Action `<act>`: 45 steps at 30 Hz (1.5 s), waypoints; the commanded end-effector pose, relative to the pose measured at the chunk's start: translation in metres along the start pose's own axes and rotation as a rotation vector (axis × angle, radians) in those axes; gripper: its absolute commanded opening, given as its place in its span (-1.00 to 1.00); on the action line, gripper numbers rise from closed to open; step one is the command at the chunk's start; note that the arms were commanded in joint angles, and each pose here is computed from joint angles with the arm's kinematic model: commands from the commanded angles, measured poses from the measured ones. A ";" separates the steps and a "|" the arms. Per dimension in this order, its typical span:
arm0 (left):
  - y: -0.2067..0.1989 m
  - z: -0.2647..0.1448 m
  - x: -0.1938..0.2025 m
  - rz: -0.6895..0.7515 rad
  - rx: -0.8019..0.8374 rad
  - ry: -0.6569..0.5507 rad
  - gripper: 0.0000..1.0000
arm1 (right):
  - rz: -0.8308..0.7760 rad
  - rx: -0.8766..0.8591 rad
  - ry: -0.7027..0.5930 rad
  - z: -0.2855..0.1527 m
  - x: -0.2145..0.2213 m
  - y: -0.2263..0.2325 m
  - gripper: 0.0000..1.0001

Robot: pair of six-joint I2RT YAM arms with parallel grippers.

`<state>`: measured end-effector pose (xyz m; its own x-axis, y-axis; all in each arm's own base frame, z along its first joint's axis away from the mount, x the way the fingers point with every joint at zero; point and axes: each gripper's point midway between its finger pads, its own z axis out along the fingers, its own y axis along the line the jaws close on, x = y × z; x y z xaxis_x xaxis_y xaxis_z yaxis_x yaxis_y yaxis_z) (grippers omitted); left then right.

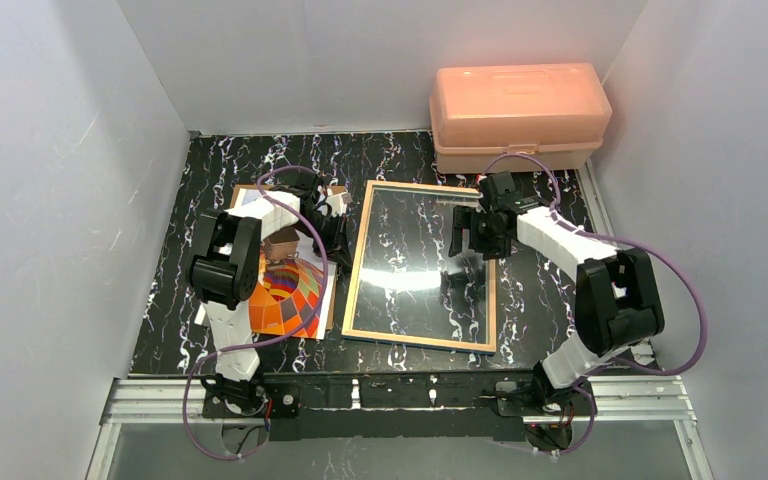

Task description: Put the photo into the frame

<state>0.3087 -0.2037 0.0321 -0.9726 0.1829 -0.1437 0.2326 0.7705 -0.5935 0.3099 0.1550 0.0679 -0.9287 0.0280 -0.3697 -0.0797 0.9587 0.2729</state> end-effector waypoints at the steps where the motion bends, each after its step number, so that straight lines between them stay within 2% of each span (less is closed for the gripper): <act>1: -0.018 -0.017 -0.008 0.015 0.056 -0.007 -1.00 | 0.026 -0.023 -0.049 -0.019 0.005 0.010 0.84; 5: -0.028 -0.050 -0.023 0.020 0.076 -0.043 -0.96 | 0.004 -0.067 -0.105 -0.031 0.002 0.046 0.83; 9: -0.019 -0.106 -0.037 0.024 0.062 -0.085 -0.60 | -0.060 -0.095 -0.174 -0.040 -0.011 0.105 0.88; 12: 0.012 -0.150 -0.042 0.047 0.001 -0.118 -0.28 | -0.105 -0.181 -0.206 -0.039 -0.017 0.163 0.91; 14: 0.042 -0.183 -0.043 0.023 -0.046 -0.142 -0.17 | -0.157 -0.230 -0.207 -0.032 -0.014 0.203 0.92; 18: 0.103 -0.229 -0.028 -0.075 -0.106 -0.168 -0.07 | -0.254 -0.330 -0.155 -0.013 -0.007 0.285 0.92; 21: 0.145 -0.247 -0.013 -0.123 -0.170 -0.187 -0.09 | -0.243 -0.384 -0.081 0.018 0.002 0.316 0.92; 26: 0.187 -0.232 0.014 -0.134 -0.269 -0.179 -0.22 | -0.202 -0.396 -0.022 0.061 0.007 0.333 0.92; 35: 0.228 -0.204 0.024 -0.139 -0.382 -0.188 -0.37 | -0.170 -0.346 0.019 0.092 0.012 0.326 0.92; 42: 0.234 -0.208 0.022 -0.103 -0.410 -0.176 -0.38 | -0.139 -0.314 0.023 0.107 0.010 0.315 0.91; 45: 0.245 -0.221 0.015 -0.077 -0.476 -0.175 -0.37 | -0.126 -0.300 0.015 0.112 0.005 0.309 0.91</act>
<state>0.3345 0.1019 0.0390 -0.9792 -0.0103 -0.2024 0.0493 0.9565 -0.2874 0.3067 0.4853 0.0556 -0.9088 -0.1297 -0.3965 -0.3262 0.8134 0.4816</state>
